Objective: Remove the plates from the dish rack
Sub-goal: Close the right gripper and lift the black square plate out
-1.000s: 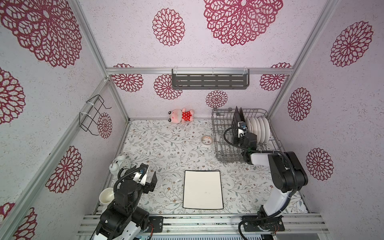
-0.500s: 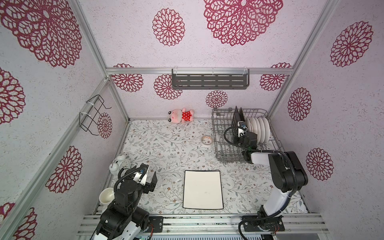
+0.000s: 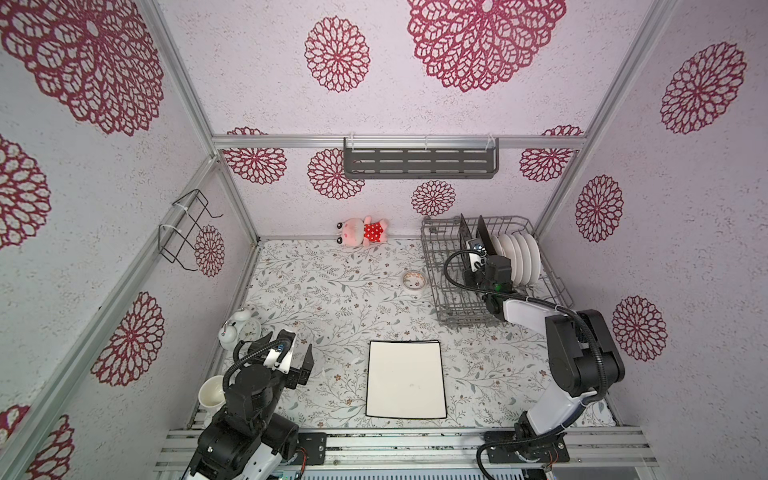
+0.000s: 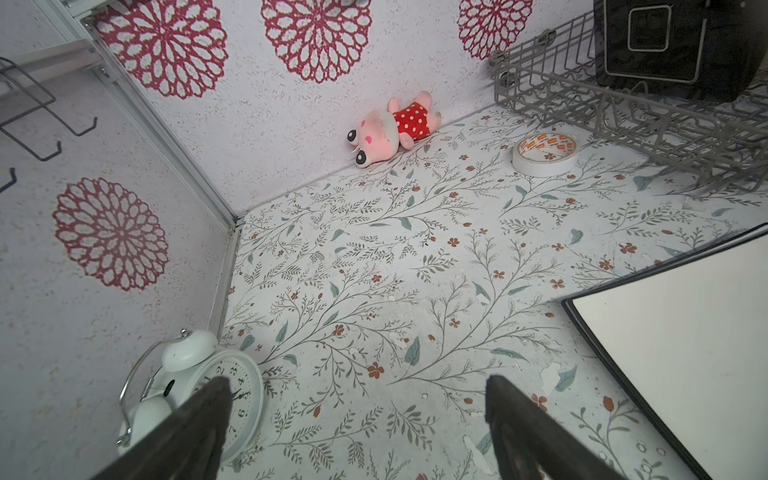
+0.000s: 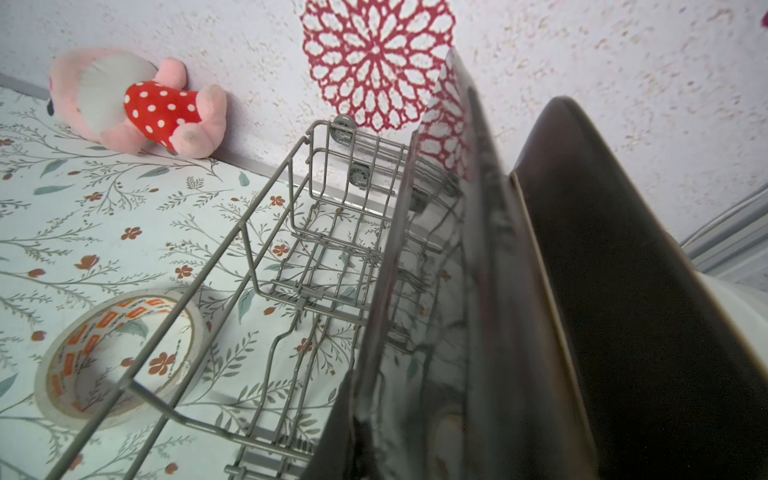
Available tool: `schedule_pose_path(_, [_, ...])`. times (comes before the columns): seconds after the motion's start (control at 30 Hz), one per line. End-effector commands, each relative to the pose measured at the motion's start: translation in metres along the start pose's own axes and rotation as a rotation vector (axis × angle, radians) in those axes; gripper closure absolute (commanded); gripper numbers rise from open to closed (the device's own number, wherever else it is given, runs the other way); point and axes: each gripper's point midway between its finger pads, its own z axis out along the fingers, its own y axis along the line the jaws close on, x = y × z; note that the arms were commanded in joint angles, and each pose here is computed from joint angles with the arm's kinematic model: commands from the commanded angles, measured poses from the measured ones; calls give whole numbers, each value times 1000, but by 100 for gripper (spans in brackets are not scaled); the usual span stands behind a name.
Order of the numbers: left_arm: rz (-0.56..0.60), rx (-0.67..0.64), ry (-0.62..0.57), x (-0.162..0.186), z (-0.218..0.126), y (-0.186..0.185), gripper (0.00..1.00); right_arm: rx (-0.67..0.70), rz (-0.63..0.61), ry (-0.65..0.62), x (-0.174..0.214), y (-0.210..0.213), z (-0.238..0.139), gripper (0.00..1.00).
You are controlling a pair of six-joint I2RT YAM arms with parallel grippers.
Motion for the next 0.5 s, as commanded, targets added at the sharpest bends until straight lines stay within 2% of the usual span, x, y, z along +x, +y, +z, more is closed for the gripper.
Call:
schedule_pose_path(0.0, [14,51,-62,-10,-5,-8,3,-8,-36,-255,-105,1,-36,100])
schedule_pose_path(0.47, [13,115,-154,-19,-22,-15,3,20,-143,-307,-160,22,-93,100])
